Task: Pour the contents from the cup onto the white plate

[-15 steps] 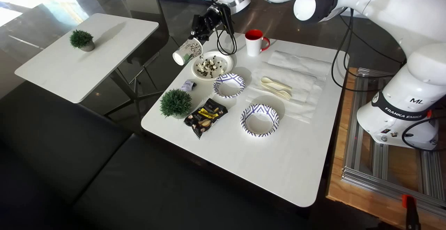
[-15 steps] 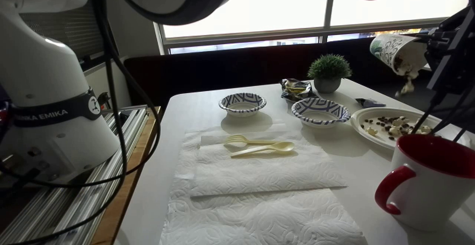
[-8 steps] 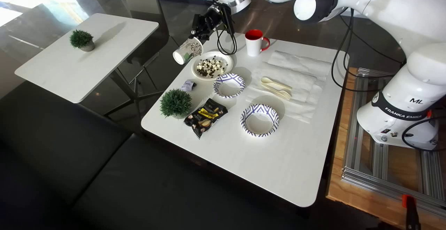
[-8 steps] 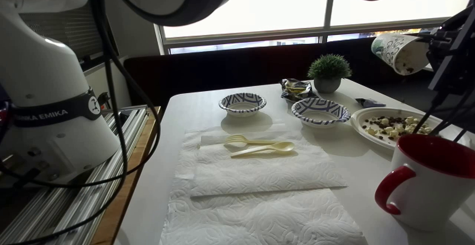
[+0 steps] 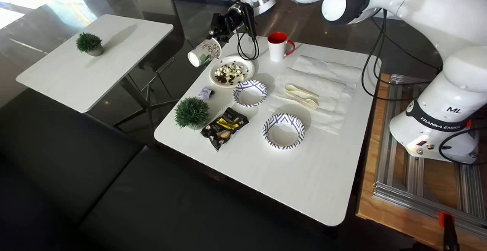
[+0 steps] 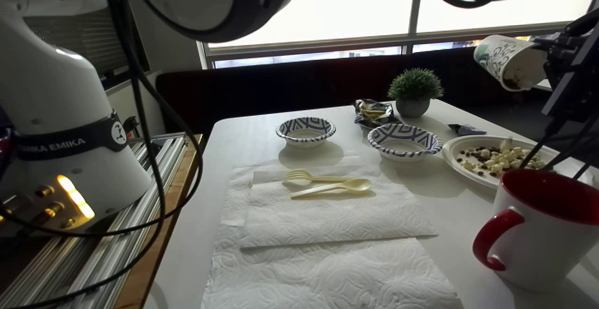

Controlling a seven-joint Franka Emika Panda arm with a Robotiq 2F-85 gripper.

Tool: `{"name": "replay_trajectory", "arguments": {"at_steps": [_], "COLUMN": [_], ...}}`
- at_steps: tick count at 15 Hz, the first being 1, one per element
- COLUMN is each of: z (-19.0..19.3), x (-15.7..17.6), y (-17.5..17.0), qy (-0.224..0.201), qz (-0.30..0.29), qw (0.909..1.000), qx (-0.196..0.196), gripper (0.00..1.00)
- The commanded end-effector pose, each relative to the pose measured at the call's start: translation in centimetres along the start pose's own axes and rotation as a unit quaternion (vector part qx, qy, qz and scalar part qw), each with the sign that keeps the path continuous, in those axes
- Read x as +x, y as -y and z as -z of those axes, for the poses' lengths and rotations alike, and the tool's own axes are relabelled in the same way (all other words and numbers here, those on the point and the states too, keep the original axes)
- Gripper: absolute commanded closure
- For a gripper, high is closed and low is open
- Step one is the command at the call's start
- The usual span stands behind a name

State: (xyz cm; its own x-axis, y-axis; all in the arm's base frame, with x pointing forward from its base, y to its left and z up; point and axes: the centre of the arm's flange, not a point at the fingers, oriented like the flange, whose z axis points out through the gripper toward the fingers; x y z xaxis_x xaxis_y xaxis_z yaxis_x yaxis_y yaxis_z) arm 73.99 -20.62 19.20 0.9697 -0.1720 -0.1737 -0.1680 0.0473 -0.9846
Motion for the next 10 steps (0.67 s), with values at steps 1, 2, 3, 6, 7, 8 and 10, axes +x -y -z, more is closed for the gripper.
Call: {"name": "replay_trajectory", "arguments": {"at_steps": [1,2,3,6,7,8,10], "z": [1.05,1.12,1.18,1.35,1.45,1.5,1.71], "x": [2.64,2.65,2.64,2.63,2.64,2.63,2.6], "y": [0.33,0.35,0.35,0.25,0.23,0.21,0.16], "qy": [-0.007,-0.009,-0.009,-0.011,-0.011,-0.011,-0.012], "qz": [-0.007,-0.008,-0.009,-0.013,-0.015,-0.016,-0.019], "qw": [0.9989,0.9986,0.9984,0.9982,0.9981,0.9981,0.998], "qx": [0.046,0.052,0.055,0.058,0.058,0.058,0.059], "gripper": [0.99,0.99,0.99,0.99,0.99,0.99,0.99]}}
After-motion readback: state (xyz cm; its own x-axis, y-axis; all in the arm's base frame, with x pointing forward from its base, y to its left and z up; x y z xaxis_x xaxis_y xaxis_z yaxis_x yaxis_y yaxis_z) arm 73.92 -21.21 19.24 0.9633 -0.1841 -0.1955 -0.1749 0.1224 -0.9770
